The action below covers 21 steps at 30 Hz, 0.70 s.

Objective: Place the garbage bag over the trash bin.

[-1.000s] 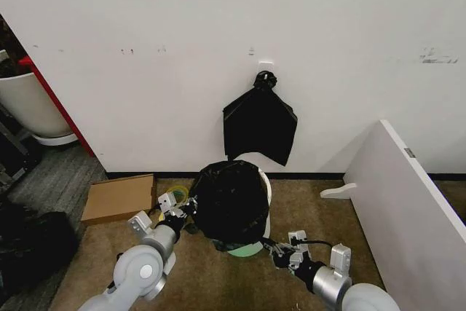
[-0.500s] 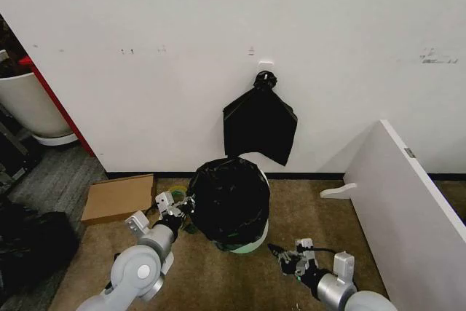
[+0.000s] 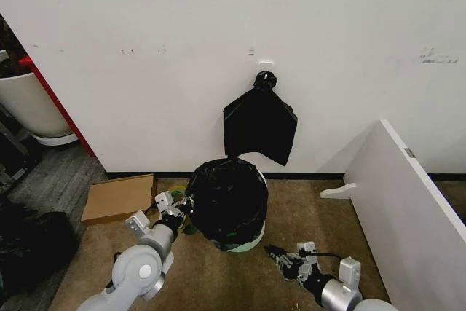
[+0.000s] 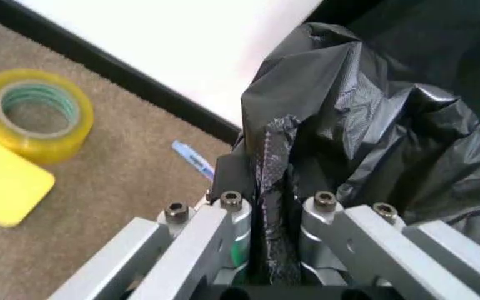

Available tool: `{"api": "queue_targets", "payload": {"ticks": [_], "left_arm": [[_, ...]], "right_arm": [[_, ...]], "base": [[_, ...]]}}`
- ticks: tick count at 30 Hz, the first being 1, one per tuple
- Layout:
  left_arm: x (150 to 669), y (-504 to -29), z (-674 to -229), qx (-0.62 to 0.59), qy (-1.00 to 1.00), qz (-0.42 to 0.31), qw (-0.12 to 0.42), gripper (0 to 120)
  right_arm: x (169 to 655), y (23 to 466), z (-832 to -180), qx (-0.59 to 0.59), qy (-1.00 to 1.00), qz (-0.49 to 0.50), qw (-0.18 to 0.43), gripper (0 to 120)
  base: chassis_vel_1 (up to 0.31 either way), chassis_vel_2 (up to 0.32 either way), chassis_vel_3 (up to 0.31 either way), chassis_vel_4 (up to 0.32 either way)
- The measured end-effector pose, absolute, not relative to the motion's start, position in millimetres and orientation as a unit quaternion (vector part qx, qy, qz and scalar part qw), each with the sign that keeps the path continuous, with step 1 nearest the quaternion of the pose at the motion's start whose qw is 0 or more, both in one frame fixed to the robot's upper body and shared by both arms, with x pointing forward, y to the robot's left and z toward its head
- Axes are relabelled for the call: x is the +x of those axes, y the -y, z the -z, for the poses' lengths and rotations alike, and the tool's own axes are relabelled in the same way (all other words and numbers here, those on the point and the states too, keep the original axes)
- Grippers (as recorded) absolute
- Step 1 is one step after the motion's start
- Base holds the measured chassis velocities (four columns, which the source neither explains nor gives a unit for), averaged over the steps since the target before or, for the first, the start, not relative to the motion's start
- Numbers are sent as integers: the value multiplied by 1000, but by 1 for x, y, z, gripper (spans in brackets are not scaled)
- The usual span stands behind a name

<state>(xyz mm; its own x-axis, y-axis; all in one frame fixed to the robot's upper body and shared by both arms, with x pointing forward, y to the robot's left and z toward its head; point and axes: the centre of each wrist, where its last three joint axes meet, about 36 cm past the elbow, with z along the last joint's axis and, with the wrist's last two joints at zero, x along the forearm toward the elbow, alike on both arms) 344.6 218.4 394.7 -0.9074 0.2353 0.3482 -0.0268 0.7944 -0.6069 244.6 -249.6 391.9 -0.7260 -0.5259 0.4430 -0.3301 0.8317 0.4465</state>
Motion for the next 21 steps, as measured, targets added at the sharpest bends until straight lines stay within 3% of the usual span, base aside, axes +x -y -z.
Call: {"api": "queue_targets", "payload": {"ticks": [10,13,18,21], "left_arm": [[352,-200,-360,-38,936,-287,202,5],[360,-195,-350,-31,938,-283,199,5],[364,-193,-343,-26,937,-282,203,5],[365,-193,-340,-27,936,-285,206,5]], "right_arm": [[224,242,-428,218,930,182,235,67],[221,238,-434,217,931,186,226,82],[220,234,-438,220,931,191,221,97],[219,232,-439,222,930,193,220,99]], "base": [[0,0,0,0],[0,0,0,0],[0,0,0,0],[0,0,0,0]]}}
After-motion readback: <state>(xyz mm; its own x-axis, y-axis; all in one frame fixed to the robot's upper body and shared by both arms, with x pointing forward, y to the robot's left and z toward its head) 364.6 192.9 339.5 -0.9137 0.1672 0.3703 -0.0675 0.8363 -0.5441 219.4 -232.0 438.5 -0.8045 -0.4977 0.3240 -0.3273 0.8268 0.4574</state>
